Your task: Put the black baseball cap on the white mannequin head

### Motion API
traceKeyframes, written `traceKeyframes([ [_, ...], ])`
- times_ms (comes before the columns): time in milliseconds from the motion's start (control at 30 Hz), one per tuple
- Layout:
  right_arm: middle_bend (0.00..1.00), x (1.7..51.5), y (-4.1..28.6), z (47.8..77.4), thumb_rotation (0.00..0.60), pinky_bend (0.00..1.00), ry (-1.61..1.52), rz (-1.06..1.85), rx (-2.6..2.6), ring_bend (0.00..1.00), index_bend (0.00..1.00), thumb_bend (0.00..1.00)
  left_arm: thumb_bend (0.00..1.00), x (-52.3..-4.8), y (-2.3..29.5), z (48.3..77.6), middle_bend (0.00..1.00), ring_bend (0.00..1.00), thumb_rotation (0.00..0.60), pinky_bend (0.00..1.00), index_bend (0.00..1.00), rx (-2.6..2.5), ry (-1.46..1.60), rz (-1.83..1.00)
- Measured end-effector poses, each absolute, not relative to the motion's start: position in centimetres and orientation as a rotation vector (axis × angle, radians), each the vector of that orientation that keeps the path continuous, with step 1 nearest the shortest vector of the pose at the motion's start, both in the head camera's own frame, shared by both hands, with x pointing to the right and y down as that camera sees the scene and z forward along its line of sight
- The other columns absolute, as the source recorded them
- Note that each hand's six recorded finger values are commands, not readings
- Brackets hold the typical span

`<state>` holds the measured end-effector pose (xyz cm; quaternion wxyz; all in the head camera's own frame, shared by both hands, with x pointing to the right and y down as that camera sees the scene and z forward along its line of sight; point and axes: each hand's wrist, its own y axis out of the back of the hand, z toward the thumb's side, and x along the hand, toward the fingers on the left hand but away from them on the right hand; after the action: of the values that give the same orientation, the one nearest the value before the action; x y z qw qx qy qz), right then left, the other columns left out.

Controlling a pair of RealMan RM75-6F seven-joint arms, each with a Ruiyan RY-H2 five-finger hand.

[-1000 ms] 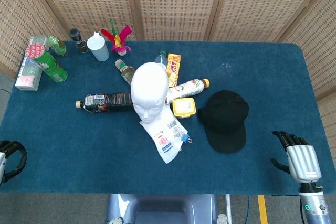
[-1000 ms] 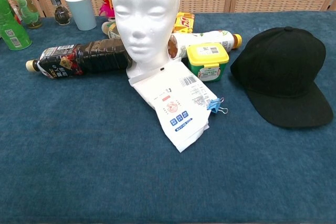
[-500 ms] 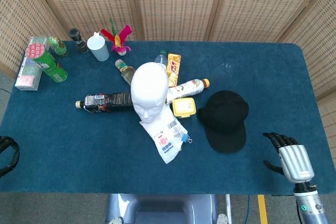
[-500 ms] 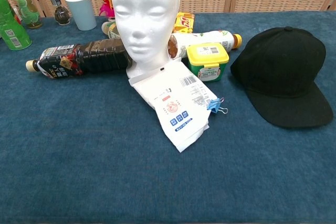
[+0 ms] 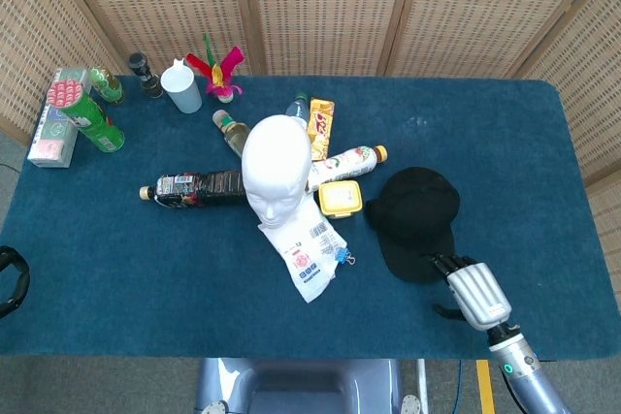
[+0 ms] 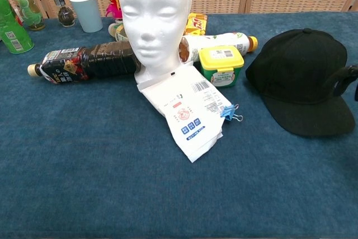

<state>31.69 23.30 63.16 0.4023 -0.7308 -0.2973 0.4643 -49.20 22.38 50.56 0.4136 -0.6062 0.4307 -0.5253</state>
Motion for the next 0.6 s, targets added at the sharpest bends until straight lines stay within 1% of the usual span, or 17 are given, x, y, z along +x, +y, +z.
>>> traceKeyframes([
  [167, 0.41, 30.5, 22.9, 64.4, 0.6, 0.53, -0.733, 1.144, -1.848, 0.45, 0.28, 0.09, 0.29, -49.8, 22.6, 50.4, 0.49, 0.37, 0.6, 0.35, 0.63, -1.51, 1.09, -1.337],
  [433, 0.55, 29.4, 22.2, 65.6, 0.6, 0.64, -0.758, 1.089, -1.807, 0.58, 0.39, 0.12, 0.29, -50.3, 22.7, 50.4, 0.49, 0.37, 0.6, 0.35, 0.63, -1.5, 1.096, -1.355],
  [600, 0.59, 28.9, 22.1, 66.2, 0.6, 0.68, -0.758, 1.072, -1.789, 0.62, 0.42, 0.13, 0.29, -50.6, 22.7, 50.3, 0.49, 0.37, 0.6, 0.35, 0.63, -1.491, 1.099, -1.362],
])
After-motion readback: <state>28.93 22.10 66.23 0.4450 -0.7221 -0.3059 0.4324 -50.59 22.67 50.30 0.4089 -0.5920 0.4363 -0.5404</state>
